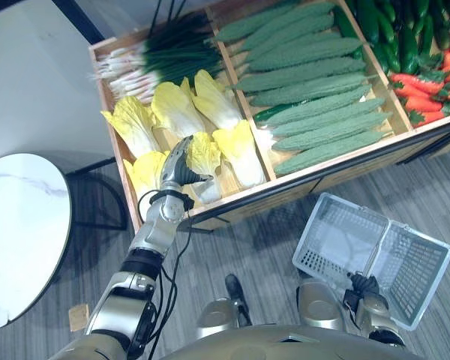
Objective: Pick vegetable in the basket
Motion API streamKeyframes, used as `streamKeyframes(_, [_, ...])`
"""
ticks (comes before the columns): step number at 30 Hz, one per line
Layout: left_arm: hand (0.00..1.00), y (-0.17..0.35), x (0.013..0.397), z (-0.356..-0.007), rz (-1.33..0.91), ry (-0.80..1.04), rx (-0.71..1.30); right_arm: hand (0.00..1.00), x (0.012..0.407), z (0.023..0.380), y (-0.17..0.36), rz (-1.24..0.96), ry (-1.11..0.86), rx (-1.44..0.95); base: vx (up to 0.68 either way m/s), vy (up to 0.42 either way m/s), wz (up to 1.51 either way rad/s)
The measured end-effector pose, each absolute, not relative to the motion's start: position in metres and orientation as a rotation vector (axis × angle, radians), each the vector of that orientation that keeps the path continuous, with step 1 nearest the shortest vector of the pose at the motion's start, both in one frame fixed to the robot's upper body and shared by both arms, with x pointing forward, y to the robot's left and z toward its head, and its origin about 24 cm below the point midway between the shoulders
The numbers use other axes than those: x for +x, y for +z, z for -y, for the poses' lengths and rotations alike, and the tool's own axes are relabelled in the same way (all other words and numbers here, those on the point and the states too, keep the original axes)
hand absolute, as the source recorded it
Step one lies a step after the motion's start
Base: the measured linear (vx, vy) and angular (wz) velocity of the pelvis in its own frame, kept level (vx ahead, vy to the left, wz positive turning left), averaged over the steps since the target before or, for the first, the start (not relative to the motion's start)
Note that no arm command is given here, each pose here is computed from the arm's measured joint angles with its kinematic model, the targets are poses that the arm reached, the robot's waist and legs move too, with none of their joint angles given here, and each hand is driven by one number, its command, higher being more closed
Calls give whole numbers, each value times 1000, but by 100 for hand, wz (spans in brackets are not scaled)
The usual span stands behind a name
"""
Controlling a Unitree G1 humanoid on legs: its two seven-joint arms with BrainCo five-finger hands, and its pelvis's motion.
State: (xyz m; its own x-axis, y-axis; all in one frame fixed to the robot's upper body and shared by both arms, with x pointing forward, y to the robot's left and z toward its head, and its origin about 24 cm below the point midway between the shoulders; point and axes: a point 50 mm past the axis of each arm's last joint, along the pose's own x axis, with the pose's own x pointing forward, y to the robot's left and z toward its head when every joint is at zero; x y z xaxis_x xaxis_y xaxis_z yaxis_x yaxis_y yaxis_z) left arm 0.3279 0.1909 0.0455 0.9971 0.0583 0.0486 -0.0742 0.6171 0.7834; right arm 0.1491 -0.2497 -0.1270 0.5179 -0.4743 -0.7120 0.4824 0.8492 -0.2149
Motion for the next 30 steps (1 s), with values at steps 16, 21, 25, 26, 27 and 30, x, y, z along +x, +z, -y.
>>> streamKeyframes(16, [100, 100, 370, -208, 96, 265, 894, 100, 196, 251, -105, -723, -580, 23, -25, -4, -11])
streamKeyframes(21, [100, 105, 372, -206, 115, 256, 903, 100, 195, 252, -106, -732, -581, 23, 35, 1, 12])
streamKeyframes(25, [100, 102, 363, -197, 150, 180, 928, 100, 192, 253, -107, -740, -585, 21, 62, -6, 16])
streamKeyframes(26, [100, 103, 362, -197, 159, 180, 925, 100, 192, 253, -107, -739, -584, 20, 61, -9, 10])
streamKeyframes(27, [100, 104, 359, -197, 169, 176, 923, 100, 190, 253, -107, -738, -585, 16, 62, -12, 12])
streamKeyframes(30, [100, 101, 343, -194, 210, 157, 913, 100, 174, 257, -110, -746, -597, -2, 71, -6, 8])
